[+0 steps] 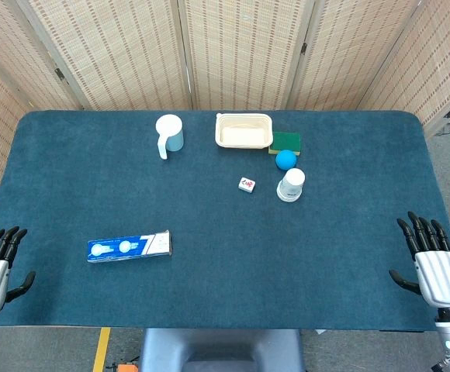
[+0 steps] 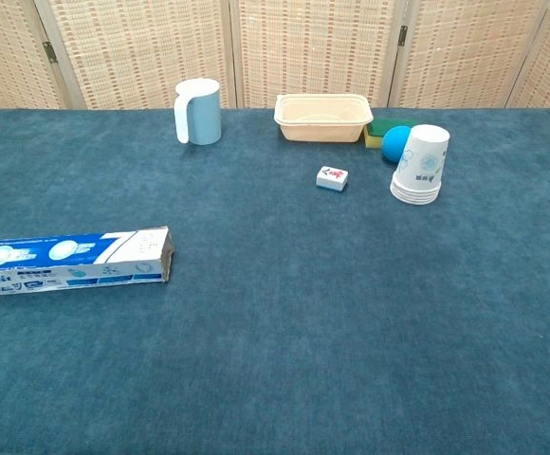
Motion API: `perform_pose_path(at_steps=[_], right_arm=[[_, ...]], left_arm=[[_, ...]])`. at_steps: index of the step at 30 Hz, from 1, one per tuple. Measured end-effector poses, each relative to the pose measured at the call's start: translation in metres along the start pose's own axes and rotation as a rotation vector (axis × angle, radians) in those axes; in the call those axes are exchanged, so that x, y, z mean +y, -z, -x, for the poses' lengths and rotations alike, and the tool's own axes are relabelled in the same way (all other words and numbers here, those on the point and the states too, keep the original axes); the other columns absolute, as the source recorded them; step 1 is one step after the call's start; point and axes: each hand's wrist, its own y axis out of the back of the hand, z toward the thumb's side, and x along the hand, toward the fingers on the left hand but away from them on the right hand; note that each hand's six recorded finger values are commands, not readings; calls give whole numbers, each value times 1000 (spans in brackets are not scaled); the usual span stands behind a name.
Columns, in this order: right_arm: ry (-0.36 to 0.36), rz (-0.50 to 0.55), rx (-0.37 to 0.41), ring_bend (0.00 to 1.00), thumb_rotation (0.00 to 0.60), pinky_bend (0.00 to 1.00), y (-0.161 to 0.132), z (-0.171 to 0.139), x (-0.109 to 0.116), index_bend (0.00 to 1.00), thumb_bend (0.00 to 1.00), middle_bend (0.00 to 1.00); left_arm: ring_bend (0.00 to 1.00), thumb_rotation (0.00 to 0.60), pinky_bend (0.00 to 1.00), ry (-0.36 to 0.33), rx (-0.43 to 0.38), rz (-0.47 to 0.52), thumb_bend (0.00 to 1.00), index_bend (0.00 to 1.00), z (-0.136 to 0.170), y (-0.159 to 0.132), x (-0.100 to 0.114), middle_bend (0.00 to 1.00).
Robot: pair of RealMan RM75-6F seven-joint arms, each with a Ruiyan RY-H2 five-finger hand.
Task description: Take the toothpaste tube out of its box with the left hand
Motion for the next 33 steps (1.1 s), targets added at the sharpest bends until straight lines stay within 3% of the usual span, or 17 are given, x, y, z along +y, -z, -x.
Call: perform_pose_path(at_steps=[12,18,22,33], right_arm=[[4,1,-1,0,600,0,-1,0,0,0,221,0],[6,12,-6,0,600,0,1,4,1,0,221,0],[-1,13,-5,0,600,0,0,6,-1,0,221,0],[9,27,2,0,600,0,2,4,3,0,220,0]], left_arm=[[77,600,126,24,-14,34,347,130,-2,0,-3,112],[106,600,221,96,-34,141,347,167,-11,1,-17,126],[120,600,234,177,-48,225,342,167,-22,1,-33,127],[140,600,229,300,-90,211,295,140,-42,-30,-70,141]])
